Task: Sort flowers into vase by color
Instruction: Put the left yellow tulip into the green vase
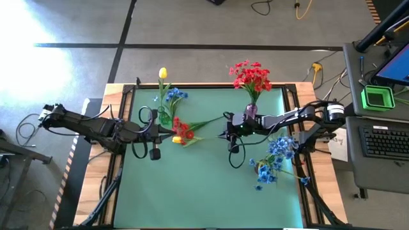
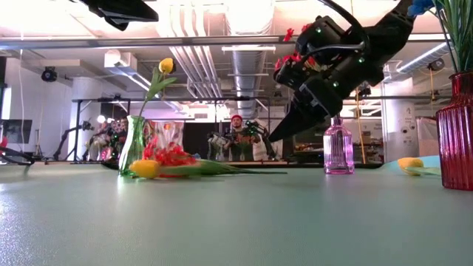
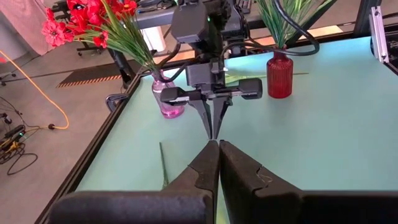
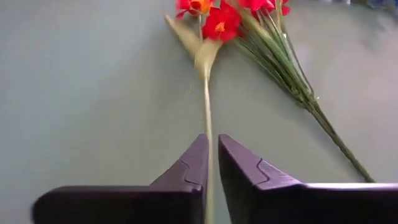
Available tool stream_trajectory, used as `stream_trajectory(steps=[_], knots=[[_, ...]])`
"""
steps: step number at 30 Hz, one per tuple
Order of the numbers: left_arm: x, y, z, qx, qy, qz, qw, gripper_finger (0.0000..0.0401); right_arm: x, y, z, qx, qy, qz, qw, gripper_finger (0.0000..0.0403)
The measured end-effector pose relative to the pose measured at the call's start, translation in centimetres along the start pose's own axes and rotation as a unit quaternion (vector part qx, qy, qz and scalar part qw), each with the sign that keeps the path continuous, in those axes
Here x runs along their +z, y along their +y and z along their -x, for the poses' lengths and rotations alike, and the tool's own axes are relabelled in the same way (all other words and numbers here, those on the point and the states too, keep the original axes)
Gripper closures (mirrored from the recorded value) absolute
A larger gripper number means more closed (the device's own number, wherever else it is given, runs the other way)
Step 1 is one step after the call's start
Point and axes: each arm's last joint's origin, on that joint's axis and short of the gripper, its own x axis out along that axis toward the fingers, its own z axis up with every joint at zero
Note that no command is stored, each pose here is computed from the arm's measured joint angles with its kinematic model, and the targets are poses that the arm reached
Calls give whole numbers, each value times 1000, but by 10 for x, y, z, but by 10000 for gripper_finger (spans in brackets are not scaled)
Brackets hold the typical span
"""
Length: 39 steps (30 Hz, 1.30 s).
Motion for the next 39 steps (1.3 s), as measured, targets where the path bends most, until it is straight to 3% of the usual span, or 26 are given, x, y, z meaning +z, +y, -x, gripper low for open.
stream_trajectory(steps=[10, 18, 33, 39], knots=[[0, 0, 0, 0, 0, 0, 1000, 401, 2, 0, -7, -6, -27, -4, 1000, 252], [0, 0, 0, 0, -1, 0, 1000, 401, 4, -2, -38, -5, -46, 4, 999, 212], [0, 0, -1, 0, 0, 0, 1000, 401, -2, 4, -86, 22, -16, 11, 1000, 201], [0, -1, -1, 0, 1, 1, 1000, 401, -3, 3, -102, 22, -7, 5, 1000, 241]])
